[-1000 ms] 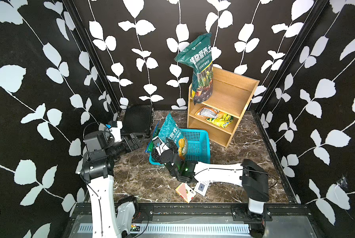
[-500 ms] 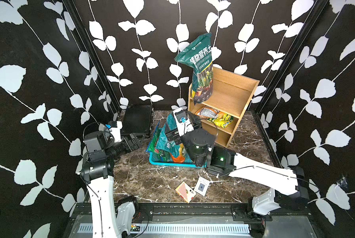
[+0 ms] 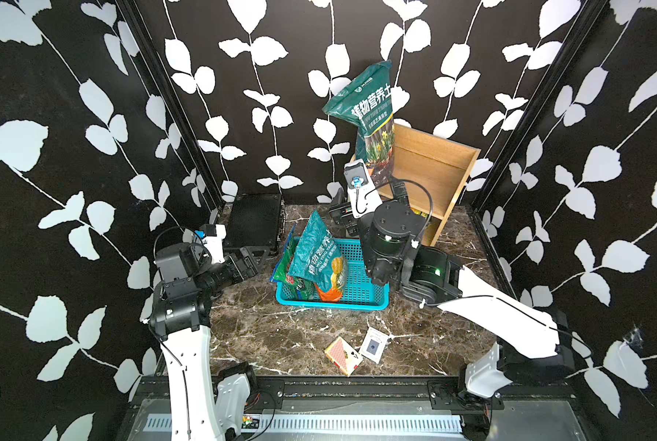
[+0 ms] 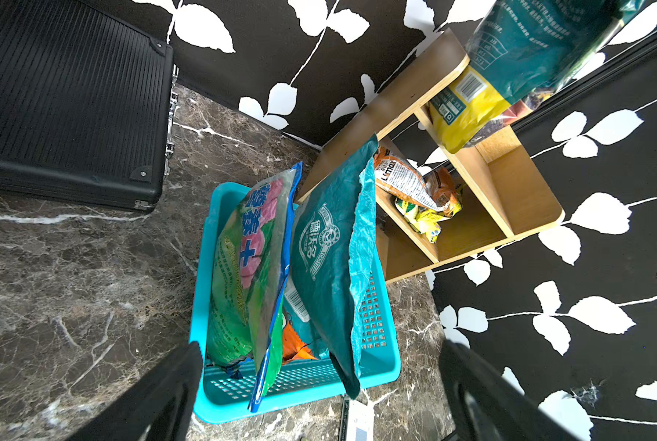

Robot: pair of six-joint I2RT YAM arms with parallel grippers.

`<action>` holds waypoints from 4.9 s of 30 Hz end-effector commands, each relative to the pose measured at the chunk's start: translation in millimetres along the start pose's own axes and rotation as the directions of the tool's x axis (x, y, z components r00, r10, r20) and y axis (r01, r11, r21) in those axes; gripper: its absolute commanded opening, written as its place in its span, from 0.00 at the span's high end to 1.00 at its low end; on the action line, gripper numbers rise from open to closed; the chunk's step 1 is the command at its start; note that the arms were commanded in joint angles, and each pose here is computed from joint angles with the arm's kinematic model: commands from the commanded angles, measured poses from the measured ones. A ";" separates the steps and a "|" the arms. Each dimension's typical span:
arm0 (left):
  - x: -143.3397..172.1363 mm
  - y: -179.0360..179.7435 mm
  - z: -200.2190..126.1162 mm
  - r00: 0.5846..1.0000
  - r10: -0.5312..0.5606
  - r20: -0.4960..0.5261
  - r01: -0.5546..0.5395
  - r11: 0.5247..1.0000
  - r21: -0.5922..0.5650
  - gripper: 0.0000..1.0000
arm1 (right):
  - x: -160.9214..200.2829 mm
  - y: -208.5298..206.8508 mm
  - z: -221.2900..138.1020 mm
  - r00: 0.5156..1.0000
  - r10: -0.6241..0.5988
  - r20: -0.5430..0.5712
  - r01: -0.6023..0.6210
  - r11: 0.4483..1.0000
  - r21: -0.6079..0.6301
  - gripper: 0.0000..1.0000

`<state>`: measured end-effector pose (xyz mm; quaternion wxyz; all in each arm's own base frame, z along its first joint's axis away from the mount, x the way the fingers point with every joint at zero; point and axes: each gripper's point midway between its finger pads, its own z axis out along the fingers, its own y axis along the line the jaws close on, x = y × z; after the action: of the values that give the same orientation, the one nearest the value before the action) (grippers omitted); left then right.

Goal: Take down the fertilizer bag from the shelf
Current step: Pick up the fertilizer bag from the shelf, then place the fertilizer bag in the storage box.

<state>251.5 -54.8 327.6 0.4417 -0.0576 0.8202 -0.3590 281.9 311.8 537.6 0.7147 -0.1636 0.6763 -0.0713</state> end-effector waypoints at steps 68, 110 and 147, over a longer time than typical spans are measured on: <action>-8.1 -0.7 2.2 1.000 -0.006 0.012 0.006 1.000 0.013 0.01 | 35.8 -75.9 183.4 0.982 0.186 -0.022 -0.184 0.981 0.065 1.00; -4.9 -1.1 -1.3 1.000 0.011 0.007 -0.011 1.000 -0.003 0.01 | 102.8 30.9 49.8 0.960 0.280 -0.013 -0.274 0.927 -0.257 1.00; -5.4 -0.7 -0.9 1.000 0.006 0.007 -0.006 1.000 -0.003 0.01 | 295.5 121.3 74.3 0.943 0.319 -0.095 -0.332 0.878 -0.346 1.00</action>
<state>256.9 -52.6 322.0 0.4298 -0.0691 0.8244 -0.3618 367.7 324.6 194.1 0.6206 -0.2002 0.7520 0.0961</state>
